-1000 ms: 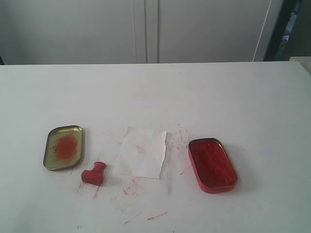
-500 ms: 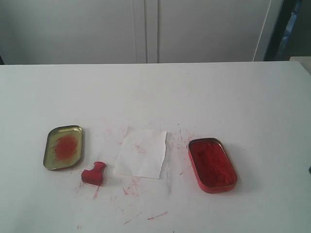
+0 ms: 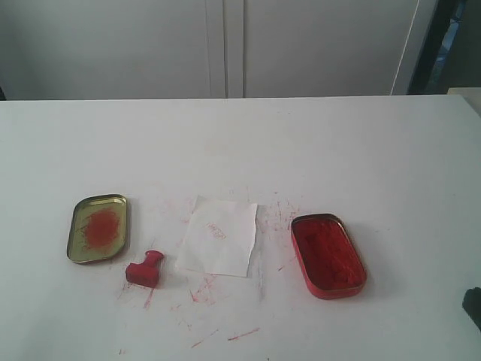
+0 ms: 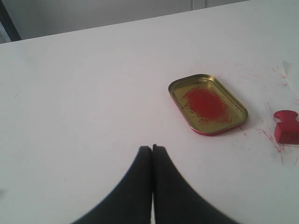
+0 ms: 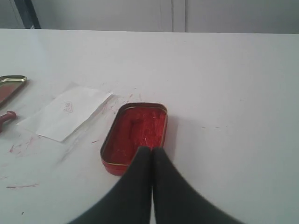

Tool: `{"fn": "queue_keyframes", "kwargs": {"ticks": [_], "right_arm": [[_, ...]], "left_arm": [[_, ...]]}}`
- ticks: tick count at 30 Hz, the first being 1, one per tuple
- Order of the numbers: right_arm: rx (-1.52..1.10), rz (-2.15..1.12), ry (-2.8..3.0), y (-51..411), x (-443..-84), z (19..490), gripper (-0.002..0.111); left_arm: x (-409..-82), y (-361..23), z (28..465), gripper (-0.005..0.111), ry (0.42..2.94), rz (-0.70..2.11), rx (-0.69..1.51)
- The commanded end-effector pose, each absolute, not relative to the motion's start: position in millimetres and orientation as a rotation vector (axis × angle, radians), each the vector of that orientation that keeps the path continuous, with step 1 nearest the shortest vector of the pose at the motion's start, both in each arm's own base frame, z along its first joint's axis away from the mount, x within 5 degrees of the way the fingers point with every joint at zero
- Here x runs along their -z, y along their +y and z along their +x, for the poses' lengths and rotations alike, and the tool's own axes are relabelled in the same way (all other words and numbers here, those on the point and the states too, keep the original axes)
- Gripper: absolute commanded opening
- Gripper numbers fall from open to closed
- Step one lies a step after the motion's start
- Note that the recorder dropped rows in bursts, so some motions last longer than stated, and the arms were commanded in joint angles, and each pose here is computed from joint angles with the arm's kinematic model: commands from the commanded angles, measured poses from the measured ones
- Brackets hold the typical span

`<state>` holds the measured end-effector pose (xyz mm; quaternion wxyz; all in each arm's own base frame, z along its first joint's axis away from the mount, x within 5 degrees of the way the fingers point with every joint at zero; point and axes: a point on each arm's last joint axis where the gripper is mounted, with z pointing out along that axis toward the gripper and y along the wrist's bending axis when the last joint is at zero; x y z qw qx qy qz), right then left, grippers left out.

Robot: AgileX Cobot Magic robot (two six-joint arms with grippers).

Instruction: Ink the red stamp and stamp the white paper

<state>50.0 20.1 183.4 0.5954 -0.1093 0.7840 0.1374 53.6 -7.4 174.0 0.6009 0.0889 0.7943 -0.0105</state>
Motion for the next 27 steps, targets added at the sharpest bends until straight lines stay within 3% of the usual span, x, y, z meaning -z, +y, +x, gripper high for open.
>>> {"fn": "queue_keyframes", "kwargs": {"ticks": [1, 11, 27], "right_arm": [[-0.248, -0.201, 1.823, 15.9, -182.2, 51.1, 0.000], [-0.028, -0.211, 1.816, 7.1, -182.1, 53.0, 0.000], [-0.019, -0.178, 1.811, 6.0, -182.9, 53.3, 0.000]], "left_arm": [[-173.5, -7.8, 53.5, 0.000, 1.839, 0.210, 0.032], [-173.5, -7.8, 53.5, 0.000, 1.839, 0.210, 0.032], [-173.5, -7.8, 53.5, 0.000, 1.839, 0.210, 0.032]]}}
